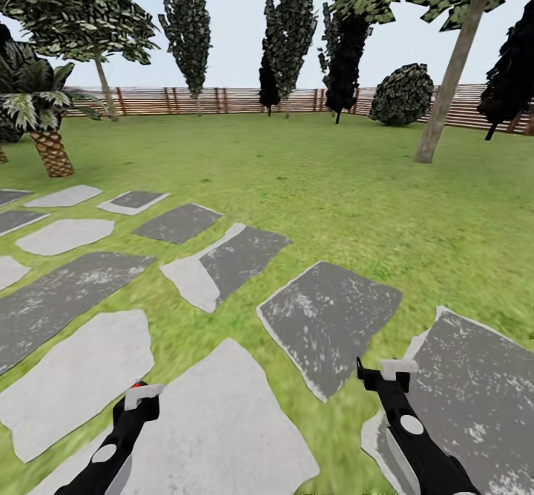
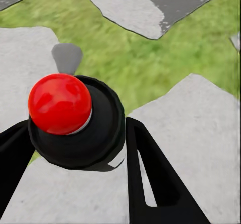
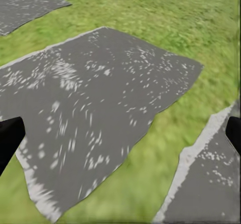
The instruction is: In the garden, pick up the pesticide atomizer on the floor and spray pesticide onto both trees until each tree trunk is fully covered.
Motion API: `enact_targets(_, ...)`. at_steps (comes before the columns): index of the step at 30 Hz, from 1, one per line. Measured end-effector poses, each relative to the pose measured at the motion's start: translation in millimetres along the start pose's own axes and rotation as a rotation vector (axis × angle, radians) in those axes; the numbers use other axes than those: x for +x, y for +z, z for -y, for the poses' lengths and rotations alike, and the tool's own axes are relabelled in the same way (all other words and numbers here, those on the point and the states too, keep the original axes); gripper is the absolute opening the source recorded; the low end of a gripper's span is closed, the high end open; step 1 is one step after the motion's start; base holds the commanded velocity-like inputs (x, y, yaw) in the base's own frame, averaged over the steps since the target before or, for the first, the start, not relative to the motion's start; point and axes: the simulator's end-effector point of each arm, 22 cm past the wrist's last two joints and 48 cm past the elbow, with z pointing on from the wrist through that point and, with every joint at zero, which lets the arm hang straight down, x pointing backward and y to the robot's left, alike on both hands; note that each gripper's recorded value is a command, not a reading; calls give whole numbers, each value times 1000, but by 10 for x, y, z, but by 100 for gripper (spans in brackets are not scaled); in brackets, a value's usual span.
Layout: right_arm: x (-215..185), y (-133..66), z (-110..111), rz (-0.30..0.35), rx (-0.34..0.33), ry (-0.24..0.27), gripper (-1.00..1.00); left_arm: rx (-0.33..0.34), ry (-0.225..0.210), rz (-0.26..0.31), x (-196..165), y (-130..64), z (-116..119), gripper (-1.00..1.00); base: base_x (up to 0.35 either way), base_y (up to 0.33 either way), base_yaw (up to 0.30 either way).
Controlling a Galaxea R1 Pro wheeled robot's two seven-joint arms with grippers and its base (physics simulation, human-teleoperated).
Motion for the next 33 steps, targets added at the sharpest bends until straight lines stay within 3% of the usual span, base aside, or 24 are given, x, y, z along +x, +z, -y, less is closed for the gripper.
enact_targets(18, 0, 0, -1, 0, 0, 0, 100, -3, 0, 0, 0, 0, -8, -100, 9, 0, -292)
enact_targets(33, 1, -1, -9, 0, -1, 1, 100, -5, 0, 1, -7, 2, -21, -100, 313, -42, -298)
